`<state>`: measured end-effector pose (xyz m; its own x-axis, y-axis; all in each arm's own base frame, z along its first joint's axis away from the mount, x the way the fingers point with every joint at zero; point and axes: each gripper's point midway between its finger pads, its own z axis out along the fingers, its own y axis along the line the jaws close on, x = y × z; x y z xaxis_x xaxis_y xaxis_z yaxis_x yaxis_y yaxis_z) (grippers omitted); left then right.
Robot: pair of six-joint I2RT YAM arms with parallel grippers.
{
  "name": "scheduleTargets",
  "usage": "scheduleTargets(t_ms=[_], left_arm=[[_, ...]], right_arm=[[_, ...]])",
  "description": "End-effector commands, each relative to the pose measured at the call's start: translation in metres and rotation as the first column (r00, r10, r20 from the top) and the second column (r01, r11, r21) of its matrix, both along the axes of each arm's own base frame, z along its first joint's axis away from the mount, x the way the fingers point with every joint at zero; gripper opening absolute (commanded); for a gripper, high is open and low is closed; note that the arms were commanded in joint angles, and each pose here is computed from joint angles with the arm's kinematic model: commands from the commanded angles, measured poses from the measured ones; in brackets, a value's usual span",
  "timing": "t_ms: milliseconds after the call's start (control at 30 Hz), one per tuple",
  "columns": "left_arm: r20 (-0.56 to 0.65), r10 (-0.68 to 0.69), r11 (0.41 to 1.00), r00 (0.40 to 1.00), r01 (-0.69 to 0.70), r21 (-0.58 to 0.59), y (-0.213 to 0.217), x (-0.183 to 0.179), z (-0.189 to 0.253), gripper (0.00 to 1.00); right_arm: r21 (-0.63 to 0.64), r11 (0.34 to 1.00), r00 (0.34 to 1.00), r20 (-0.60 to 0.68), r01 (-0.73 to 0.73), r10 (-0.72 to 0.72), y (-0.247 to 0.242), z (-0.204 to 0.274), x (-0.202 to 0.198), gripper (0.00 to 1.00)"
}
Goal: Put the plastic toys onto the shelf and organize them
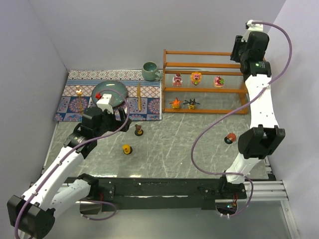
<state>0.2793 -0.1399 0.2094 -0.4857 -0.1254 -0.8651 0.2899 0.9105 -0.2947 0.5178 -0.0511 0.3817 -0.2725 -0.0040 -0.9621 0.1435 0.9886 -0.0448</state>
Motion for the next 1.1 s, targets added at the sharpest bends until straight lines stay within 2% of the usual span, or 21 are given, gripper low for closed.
scheduleTargets(t_ms=[0, 767, 867, 1067], left_arm=[[0.028, -0.034, 0.999, 0.999, 0.034, -0.006, -0.005, 0.001, 0.003, 0.97], [0.006, -0.033, 0.999, 0.999, 0.033, 0.008, -0.005, 0.004, -0.005, 0.97], [0.005, -0.032, 0.999, 0.999, 0.032, 0.009, -0.005, 0.004, -0.005, 0.97], [0.004, -0.033, 0.999, 0.999, 0.033, 0.009, -0.005, 0.004, -0.005, 0.97]], right_arm=[[-0.018, 1.0, 1.0, 0.026, -0.018, 0.018, -0.008, 0.013, 0.008, 0.0], [0.008, 1.0, 0.999, -0.031, -0.03, 0.03, -0.02, -0.011, 0.027, 0.01], [0.013, 0.999, 0.999, -0.032, -0.035, 0.035, -0.019, -0.012, 0.029, 0.02], [0.022, 0.999, 0.999, -0.048, -0.023, 0.024, -0.021, -0.02, 0.031, 0.13]])
